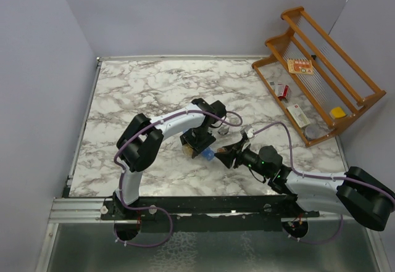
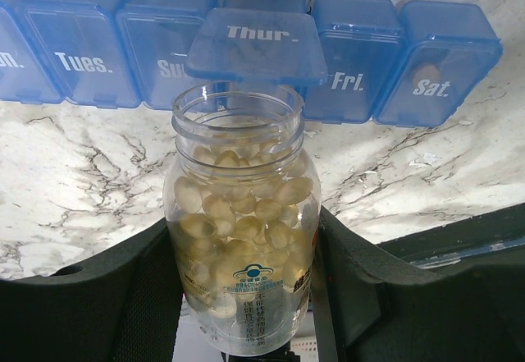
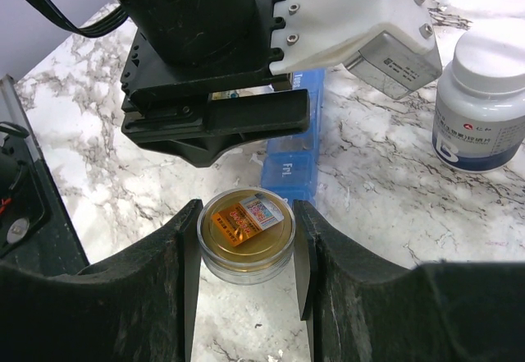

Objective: Sort the pills into containers
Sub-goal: Pour the pill into the pill container.

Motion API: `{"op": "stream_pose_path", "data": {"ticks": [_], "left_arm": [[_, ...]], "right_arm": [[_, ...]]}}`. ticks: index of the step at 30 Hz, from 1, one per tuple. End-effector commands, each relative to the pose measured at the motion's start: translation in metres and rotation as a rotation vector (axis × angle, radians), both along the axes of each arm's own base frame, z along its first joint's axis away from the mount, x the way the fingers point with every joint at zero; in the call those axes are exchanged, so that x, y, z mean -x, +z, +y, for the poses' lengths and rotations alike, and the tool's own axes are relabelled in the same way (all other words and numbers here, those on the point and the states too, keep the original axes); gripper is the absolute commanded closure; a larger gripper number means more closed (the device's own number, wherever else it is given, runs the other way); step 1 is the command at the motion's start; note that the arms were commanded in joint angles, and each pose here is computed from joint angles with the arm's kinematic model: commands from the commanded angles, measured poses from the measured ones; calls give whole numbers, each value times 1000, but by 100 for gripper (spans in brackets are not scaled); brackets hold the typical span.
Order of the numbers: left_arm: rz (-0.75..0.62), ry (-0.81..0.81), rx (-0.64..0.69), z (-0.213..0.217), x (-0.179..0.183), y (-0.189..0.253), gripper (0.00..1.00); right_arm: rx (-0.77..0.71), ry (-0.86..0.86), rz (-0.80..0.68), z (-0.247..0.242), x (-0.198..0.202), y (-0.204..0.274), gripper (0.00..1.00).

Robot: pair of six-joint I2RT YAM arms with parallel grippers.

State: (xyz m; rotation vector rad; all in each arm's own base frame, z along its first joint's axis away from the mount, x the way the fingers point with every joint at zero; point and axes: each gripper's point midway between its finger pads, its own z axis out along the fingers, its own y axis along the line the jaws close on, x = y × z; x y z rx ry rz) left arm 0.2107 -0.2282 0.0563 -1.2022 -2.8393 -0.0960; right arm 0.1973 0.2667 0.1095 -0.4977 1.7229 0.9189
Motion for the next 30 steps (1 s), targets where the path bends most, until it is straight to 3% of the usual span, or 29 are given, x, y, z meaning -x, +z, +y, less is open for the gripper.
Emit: {"op": "stream_pose_path", "data": {"ticks": [1,5,8,13,30], "left_arm": [[-32,3,2,3,-2,13,100],[20,9,14,2,10,5,100],[-62,7,2,4,-8,16,100],[19,22,28,4,9,4,100],[-72,12,83,-11,-12,22,100]], "right_arm": [[6,-19,-11,-5,0,-1,99],[6,-20,-14,-4,-1,0,99],[8,-18,-11,-5,0,-2,99],[7,-20,-14,-4,-1,0,99],[13,-23,-15,-4,-2,0,99]]}}
